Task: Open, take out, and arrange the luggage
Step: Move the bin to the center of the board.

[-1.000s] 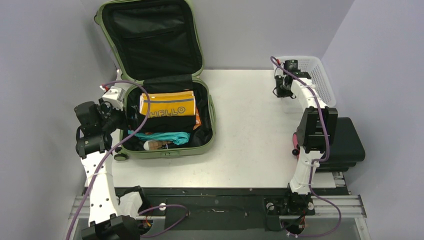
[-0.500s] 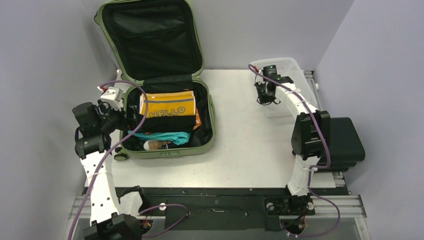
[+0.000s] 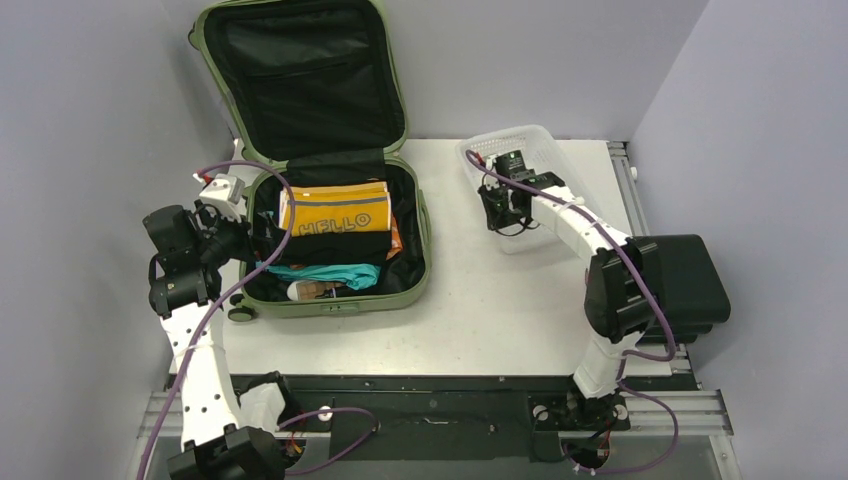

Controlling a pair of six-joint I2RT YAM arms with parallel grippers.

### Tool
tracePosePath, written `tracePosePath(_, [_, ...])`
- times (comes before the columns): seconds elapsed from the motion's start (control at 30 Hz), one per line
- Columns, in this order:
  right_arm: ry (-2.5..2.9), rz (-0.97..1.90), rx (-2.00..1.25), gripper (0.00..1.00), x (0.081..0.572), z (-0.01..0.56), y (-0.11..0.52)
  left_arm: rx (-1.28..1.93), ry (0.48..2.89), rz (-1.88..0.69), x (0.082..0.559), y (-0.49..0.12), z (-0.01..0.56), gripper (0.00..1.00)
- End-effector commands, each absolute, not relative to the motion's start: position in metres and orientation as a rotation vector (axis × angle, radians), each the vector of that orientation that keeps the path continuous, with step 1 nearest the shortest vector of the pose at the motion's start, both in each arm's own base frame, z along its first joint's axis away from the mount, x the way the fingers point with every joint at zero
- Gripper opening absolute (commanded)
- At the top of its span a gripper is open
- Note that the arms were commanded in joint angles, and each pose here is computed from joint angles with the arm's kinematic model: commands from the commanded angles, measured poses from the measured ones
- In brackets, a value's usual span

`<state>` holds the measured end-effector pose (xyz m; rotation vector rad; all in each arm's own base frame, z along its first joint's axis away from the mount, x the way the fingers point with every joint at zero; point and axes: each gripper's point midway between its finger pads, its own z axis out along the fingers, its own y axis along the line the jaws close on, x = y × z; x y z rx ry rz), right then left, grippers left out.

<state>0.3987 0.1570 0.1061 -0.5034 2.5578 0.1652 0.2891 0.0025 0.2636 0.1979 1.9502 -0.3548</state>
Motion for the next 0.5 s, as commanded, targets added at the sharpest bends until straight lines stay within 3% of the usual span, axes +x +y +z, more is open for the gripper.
tracePosePath(0.0, [2.438,0.318,-0.473,0.05,0.395,0.143,0.187,0.229,1.913,-0.359,0.293,0.002,0.271,0.96])
tracePosePath(0.1, [2.420,0.408,-0.469,0.07,0.389,0.150,0.205,0.231,1.918,-0.364,0.295,0.002,0.269,0.96])
tracePosePath(0.47, [2.380,0.620,-0.484,0.25,0.384,0.160,0.252,0.245,1.925,-0.372,0.295,0.001,0.267,0.96])
